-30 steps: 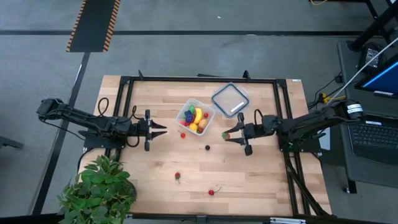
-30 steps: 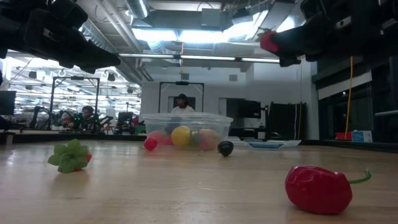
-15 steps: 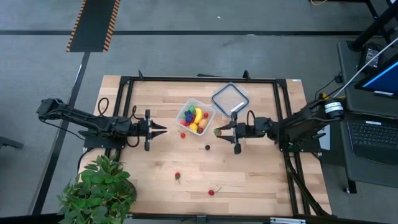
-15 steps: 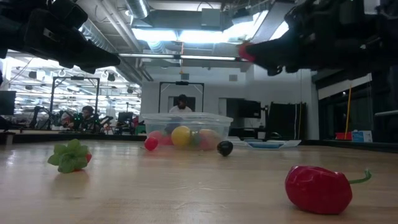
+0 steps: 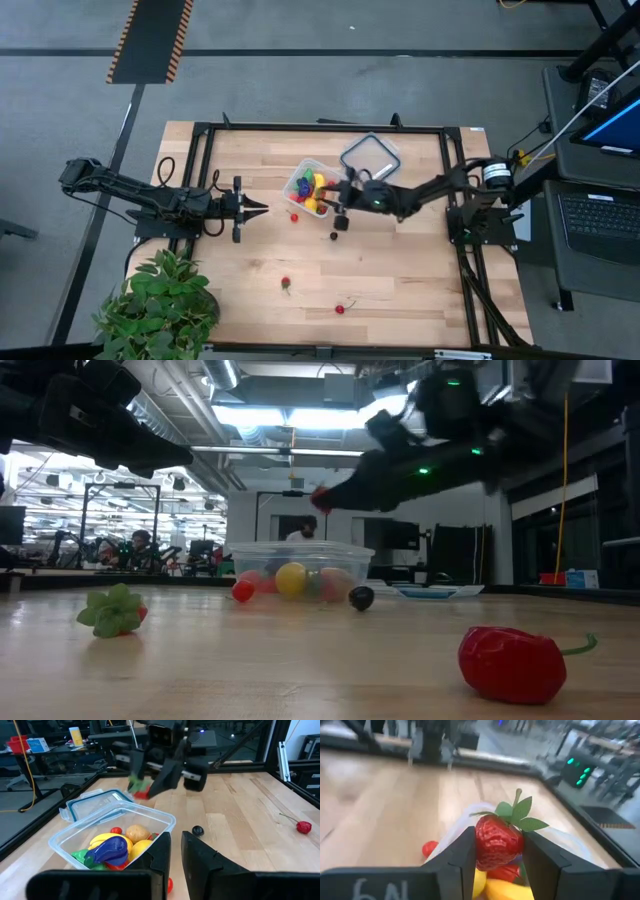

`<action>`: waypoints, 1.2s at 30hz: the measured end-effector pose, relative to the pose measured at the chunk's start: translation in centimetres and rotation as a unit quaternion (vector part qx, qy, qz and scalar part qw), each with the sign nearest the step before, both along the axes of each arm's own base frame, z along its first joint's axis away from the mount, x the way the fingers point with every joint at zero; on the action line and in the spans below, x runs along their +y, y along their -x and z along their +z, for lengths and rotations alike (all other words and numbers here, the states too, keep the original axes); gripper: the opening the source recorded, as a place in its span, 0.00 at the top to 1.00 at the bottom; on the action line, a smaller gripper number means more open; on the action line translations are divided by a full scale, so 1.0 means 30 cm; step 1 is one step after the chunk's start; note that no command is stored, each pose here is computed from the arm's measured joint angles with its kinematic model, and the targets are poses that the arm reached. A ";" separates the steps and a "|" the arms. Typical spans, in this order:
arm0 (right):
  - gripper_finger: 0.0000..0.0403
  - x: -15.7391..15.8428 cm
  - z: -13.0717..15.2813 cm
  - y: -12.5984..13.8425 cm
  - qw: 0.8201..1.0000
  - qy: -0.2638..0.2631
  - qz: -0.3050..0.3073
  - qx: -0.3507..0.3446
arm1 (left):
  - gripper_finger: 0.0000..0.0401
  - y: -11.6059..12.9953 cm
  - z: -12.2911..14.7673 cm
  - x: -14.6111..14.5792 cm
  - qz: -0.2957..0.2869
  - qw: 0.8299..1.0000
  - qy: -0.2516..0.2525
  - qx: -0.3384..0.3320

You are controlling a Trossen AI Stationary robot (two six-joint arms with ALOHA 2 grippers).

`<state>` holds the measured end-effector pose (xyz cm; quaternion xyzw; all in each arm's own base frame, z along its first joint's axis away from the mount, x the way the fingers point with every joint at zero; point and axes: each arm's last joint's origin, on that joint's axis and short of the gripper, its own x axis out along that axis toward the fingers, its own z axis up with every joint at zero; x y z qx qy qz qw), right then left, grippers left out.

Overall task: Pick and placing Produce into tupperware
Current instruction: Put the top red strawberry into the transparent container

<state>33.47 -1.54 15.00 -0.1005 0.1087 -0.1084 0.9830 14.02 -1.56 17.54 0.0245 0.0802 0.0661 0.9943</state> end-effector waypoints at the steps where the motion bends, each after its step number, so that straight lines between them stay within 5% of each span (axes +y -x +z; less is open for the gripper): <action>1: 0.67 -0.009 0.013 -0.023 1.000 0.005 0.007 0.015 | 0.91 0.000 0.000 0.000 0.000 1.000 0.000 0.000; 6: 0.67 -0.070 0.090 -0.116 0.990 0.030 0.028 0.135 | 0.89 0.000 0.000 0.000 0.000 1.000 0.000 0.000; 13: 0.67 -0.179 0.213 -0.178 0.955 0.015 0.063 0.291 | 0.85 0.000 -0.001 0.000 0.000 1.000 0.000 0.001; 24: 0.67 -0.309 0.186 -0.222 0.907 -0.010 0.114 0.404 | 0.81 0.000 -0.001 0.000 0.000 1.000 0.000 0.001; 36: 0.67 -0.337 0.184 -0.251 0.870 -0.033 0.147 0.469 | 0.81 0.000 -0.001 0.000 0.000 1.000 0.000 0.001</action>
